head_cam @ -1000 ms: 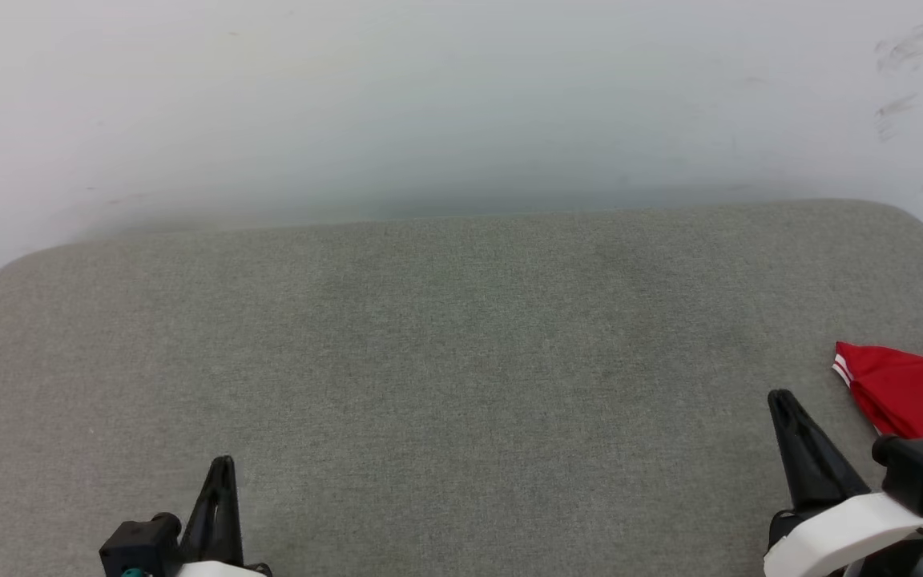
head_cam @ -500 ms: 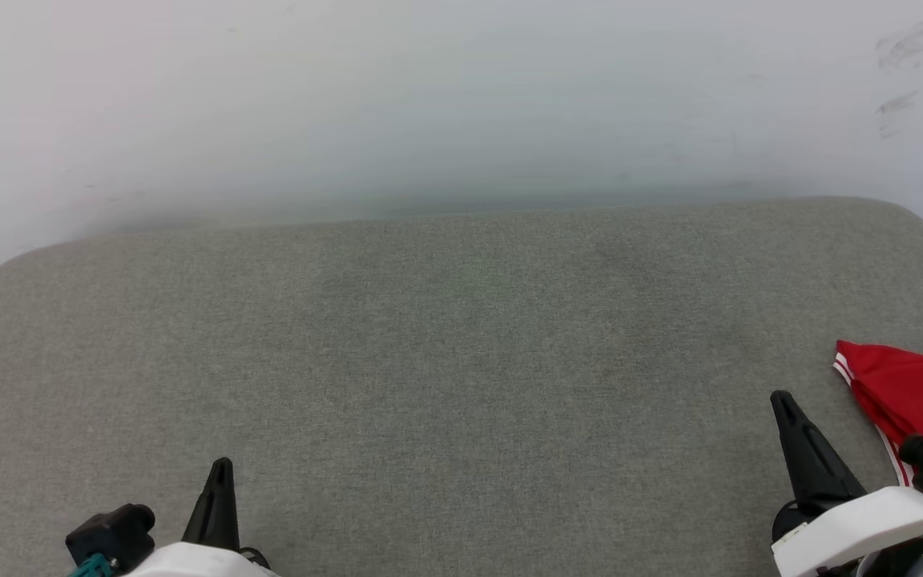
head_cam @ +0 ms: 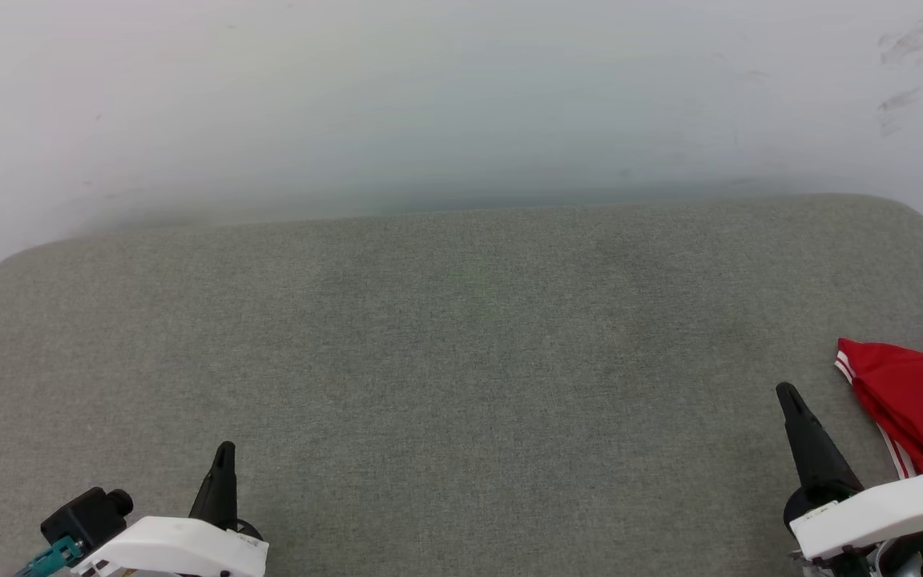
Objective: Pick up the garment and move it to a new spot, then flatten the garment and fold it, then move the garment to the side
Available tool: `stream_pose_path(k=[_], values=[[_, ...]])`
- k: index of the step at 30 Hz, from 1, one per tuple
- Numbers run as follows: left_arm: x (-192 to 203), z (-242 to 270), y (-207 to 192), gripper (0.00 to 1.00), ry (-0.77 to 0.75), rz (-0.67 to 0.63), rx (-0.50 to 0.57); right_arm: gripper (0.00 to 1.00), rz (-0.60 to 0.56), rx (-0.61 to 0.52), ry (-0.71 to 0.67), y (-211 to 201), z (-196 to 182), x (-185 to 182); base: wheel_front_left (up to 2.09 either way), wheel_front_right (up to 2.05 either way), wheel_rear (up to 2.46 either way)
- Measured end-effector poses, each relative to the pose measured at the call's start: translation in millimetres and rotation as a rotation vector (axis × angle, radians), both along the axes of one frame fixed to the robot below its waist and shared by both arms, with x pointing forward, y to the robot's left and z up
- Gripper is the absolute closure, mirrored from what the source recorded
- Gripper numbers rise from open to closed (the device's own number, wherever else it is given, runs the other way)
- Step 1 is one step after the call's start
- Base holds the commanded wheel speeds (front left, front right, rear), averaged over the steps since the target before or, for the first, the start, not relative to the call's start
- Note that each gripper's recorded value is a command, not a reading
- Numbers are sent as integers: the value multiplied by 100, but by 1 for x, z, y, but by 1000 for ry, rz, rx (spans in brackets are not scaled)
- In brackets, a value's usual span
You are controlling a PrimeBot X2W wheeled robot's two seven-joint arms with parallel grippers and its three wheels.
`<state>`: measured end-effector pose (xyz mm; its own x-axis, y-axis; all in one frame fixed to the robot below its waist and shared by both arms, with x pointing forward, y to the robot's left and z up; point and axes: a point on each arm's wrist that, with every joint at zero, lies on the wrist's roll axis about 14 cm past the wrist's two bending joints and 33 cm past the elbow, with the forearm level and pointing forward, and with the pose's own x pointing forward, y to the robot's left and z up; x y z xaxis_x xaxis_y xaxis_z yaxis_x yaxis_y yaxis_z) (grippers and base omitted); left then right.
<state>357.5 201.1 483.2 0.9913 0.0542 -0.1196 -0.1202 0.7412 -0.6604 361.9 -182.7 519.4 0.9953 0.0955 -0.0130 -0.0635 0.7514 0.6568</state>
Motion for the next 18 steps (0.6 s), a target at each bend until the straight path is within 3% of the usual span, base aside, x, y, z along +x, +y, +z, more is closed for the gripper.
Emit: stream_pose_path(k=[18], values=[[8,2,-1,100,-7,6,-220,100,-20,220,20,-4,-5,6,0,0,0]])
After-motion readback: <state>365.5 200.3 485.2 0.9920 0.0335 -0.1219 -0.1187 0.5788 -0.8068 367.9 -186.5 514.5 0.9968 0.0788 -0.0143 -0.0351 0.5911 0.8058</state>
